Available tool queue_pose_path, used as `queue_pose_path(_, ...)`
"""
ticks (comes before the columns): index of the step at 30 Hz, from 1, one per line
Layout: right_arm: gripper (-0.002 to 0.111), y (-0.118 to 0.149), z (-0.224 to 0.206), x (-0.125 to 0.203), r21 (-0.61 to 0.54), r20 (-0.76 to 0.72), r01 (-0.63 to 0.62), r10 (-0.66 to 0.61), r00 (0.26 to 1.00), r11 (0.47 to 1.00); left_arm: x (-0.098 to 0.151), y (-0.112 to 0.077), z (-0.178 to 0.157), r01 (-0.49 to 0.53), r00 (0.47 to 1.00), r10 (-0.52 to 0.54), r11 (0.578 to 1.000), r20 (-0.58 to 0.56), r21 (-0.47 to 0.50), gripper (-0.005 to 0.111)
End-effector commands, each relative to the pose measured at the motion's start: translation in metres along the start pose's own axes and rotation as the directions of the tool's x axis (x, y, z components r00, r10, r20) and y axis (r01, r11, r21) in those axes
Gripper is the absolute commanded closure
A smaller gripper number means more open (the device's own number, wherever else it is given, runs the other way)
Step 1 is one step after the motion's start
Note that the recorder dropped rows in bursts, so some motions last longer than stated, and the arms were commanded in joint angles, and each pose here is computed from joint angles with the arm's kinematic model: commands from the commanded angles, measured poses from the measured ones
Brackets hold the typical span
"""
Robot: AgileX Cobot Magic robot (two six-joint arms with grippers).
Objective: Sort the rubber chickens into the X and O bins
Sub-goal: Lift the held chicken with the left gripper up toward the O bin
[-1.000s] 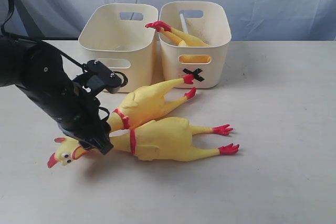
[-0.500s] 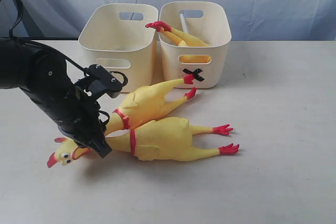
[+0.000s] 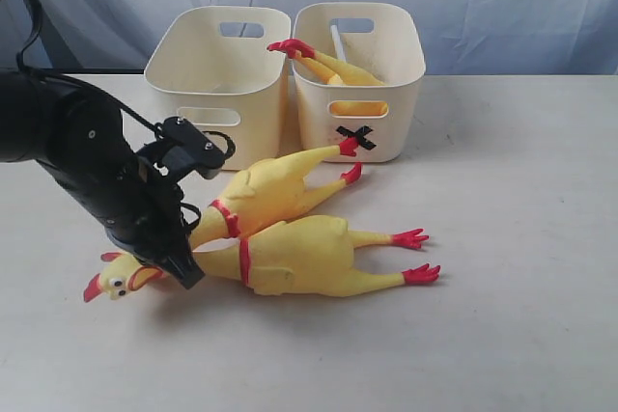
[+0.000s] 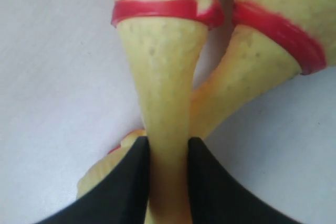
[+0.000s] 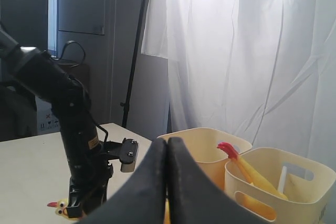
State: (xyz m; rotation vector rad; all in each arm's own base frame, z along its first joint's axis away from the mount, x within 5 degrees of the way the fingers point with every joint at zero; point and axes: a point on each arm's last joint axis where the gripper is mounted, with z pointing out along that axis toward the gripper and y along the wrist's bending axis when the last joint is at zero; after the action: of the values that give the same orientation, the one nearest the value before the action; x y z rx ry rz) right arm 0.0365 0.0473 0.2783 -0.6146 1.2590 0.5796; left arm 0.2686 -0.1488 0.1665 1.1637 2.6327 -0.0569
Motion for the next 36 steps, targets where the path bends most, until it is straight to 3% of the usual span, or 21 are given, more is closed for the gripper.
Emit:
queue_pose_path(1, 0.109, 0.001, 0.000, 0.001, -0.006, 0.001, 0.008, -0.008, 1.000, 1.000, -0.002, 0.002, -0.013, -0.005, 0.999, 0.006, 1.000, 0.042, -0.020, 0.097)
queue_pose_path(20, 0.109, 0.001, 0.000, 0.001, -0.008, 0.001, 0.008, -0.008, 1.000, 1.000, 0.003, -0.002, -0.072, 0.001, 0.986, 0.008, 0.998, 0.168, -0.055, 0.097)
queue_pose_path(28, 0.109, 0.001, 0.000, 0.001, -0.008, 0.001, 0.008, -0.008, 1.000, 1.000, 0.022, -0.010, -0.120, 0.014, 0.976, 0.001, 0.998, 0.219, -0.067, 0.097)
queue_pose_path(31, 0.109, 0.001, 0.000, 0.001, -0.008, 0.001, 0.008, -0.008, 1.000, 1.000, 0.024, -0.007, -0.147, 0.114, 0.956, -0.080, 0.988, 0.283, -0.105, 0.097)
queue_pose_path(36, 0.109, 0.001, 0.000, 0.001, -0.008, 0.001, 0.008, -0.008, 1.000, 1.000, 0.021, 0.003, -0.177, 0.179, 0.947, -0.115, 0.964, 0.300, -0.194, 0.097)
